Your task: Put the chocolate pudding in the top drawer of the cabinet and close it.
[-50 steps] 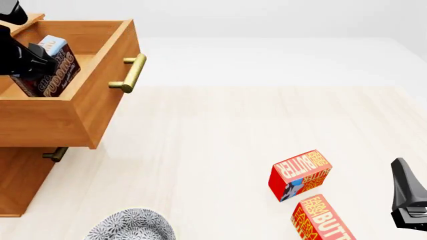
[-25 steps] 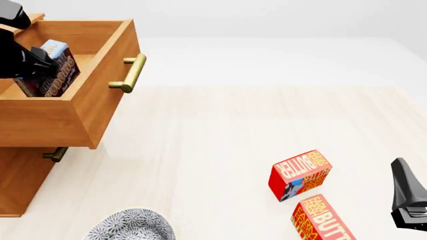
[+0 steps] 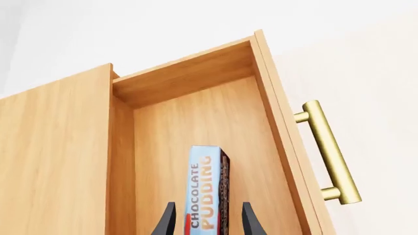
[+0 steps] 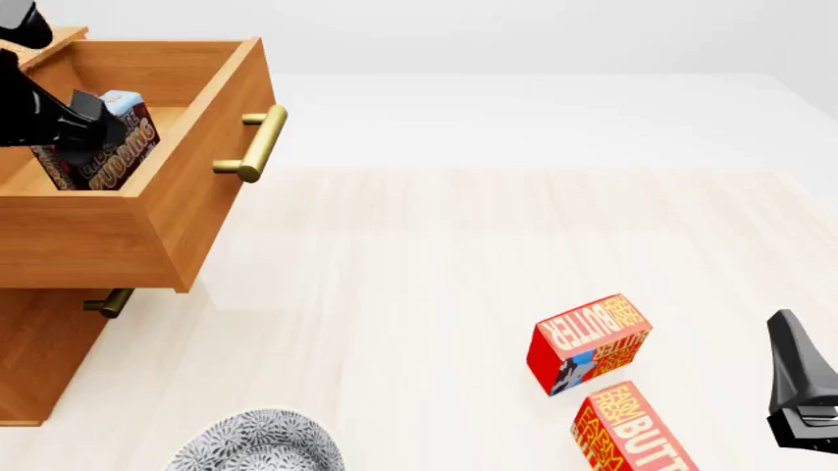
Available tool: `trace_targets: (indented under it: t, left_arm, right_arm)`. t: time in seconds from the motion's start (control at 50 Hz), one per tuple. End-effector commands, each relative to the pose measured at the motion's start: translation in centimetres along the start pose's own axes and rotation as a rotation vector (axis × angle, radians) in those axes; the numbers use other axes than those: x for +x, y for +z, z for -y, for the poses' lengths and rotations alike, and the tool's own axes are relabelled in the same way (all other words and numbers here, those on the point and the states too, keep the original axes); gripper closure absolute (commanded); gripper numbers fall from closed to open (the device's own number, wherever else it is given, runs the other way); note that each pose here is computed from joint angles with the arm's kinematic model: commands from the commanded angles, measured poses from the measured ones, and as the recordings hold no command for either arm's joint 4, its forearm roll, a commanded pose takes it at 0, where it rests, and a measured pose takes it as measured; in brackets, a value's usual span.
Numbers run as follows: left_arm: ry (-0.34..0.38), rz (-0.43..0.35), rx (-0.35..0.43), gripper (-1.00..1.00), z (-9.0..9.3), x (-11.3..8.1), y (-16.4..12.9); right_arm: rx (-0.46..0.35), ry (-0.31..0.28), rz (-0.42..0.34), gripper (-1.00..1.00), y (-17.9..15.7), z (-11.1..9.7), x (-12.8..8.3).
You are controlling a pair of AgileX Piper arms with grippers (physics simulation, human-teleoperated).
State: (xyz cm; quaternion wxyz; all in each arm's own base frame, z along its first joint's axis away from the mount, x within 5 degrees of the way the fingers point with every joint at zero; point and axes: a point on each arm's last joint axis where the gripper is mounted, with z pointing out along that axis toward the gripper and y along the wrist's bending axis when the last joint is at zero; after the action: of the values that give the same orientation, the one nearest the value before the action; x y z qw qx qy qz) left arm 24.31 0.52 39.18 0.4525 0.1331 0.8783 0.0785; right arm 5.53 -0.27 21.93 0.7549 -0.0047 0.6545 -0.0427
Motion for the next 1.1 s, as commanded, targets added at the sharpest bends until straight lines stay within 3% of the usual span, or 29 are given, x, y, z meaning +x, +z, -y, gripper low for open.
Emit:
trace_targets:
  t: [0.02,0.2,0.38,0.66,0.7,0.92,1.0,1.1]
  left_arm:
    - [0.021,0.050,0.012,-1.00,0.6,-0.6,-2.2]
    - [0.034,0.080,0.014,-1.00,0.8,-0.8,-3.4]
    - [0.005,0.094,0.035,-1.00,1.2,-1.3,-4.3]
    - [0.003,0.139,0.091,-1.00,2.2,-2.0,-8.4]
    - [0.040,0.149,0.078,-1.00,2.1,-1.5,-9.1]
    - [0.028,0.145,0.128,-1.00,2.8,-1.6,-10.7]
    - [0.014,0.126,0.196,-1.00,4.0,-2.0,-10.2]
    - [0.013,0.131,0.211,-1.00,4.4,-1.9,-10.1]
  right_arm:
    - [-0.009,0.014,-0.011,-1.00,0.0,-0.1,0.1]
    - [-0.009,0.014,-0.011,-1.00,0.0,-0.1,0.1]
    - [-0.009,0.014,-0.010,-1.00,0.0,-0.1,0.1]
    - [-0.009,0.014,-0.010,-1.00,0.0,-0.1,0.1]
    - [-0.009,0.014,-0.010,-1.00,0.0,-0.1,0.1]
    - [-0.009,0.014,-0.010,-1.00,0.0,-0.1,0.1]
    - [-0.009,0.014,-0.010,-1.00,0.0,-0.1,0.1]
    - [-0.009,0.014,-0.010,-1.00,0.0,-0.1,0.1]
